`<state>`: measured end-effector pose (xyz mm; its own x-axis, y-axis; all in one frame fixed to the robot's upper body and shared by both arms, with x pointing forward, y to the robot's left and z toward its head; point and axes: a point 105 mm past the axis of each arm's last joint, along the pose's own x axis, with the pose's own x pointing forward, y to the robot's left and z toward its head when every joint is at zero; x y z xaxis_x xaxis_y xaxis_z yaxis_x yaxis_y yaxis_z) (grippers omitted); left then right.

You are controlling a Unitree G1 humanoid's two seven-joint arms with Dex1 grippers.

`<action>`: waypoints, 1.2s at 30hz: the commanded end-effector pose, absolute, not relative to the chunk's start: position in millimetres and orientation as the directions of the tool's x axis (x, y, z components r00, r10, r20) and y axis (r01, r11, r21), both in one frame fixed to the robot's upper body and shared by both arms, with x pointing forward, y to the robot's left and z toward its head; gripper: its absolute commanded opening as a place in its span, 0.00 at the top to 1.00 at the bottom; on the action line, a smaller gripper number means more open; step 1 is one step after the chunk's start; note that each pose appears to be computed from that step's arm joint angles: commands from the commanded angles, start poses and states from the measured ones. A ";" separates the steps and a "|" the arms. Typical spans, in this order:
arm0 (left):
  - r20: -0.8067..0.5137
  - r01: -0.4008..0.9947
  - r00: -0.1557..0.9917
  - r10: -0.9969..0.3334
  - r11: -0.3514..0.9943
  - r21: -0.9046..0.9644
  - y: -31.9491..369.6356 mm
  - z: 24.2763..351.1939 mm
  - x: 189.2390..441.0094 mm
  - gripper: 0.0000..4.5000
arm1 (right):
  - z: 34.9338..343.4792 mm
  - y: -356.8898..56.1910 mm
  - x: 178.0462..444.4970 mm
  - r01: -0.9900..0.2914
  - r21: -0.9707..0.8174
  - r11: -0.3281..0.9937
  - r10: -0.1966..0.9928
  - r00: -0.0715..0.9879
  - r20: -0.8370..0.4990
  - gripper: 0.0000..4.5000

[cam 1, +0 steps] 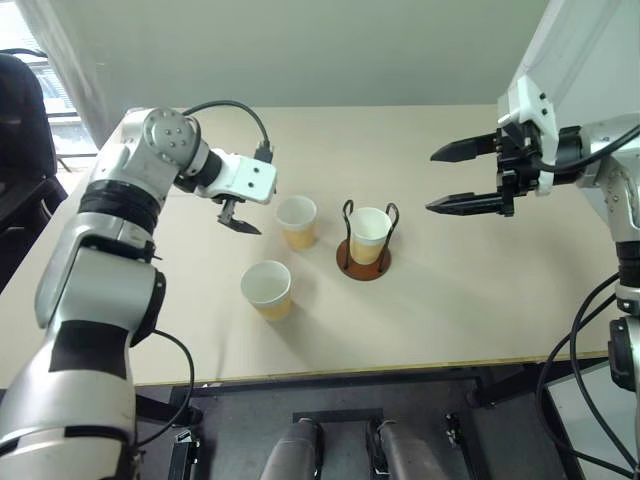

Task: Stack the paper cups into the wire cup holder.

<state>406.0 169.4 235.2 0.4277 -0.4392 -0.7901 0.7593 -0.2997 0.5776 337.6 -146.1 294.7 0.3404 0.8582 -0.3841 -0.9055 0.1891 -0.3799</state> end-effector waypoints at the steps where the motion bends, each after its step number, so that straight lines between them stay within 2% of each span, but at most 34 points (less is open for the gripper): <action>1: -0.769 0.717 0.455 -0.448 -0.328 0.615 161.7 249.6 407.3 0.00 | 311.6 -147.3 334.0 -0.884 -0.429 0.185 0.856 0.359 -0.371 0.02; 11: -0.811 0.731 0.447 -0.378 -0.367 0.575 170.2 232.1 408.9 0.00 | 313.3 -150.8 334.2 -0.880 -0.429 0.203 0.854 0.373 -0.362 0.02; 27: -0.828 0.740 0.420 -0.371 -0.388 0.549 162.4 213.2 410.9 0.00 | 313.3 -150.4 333.9 -0.876 -0.438 0.201 0.852 0.377 -0.362 0.02; 36: -0.859 0.726 0.428 -0.282 -0.459 0.512 169.3 197.6 412.7 0.00 | 311.6 -152.6 333.0 -0.872 -0.438 0.219 0.849 0.392 -0.355 0.02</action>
<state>410.9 168.8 190.4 0.4014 -0.2807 -0.8718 0.7461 -0.4519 0.4890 338.5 -150.4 298.4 0.3696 0.8467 -0.3828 -0.8946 0.2129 -0.3929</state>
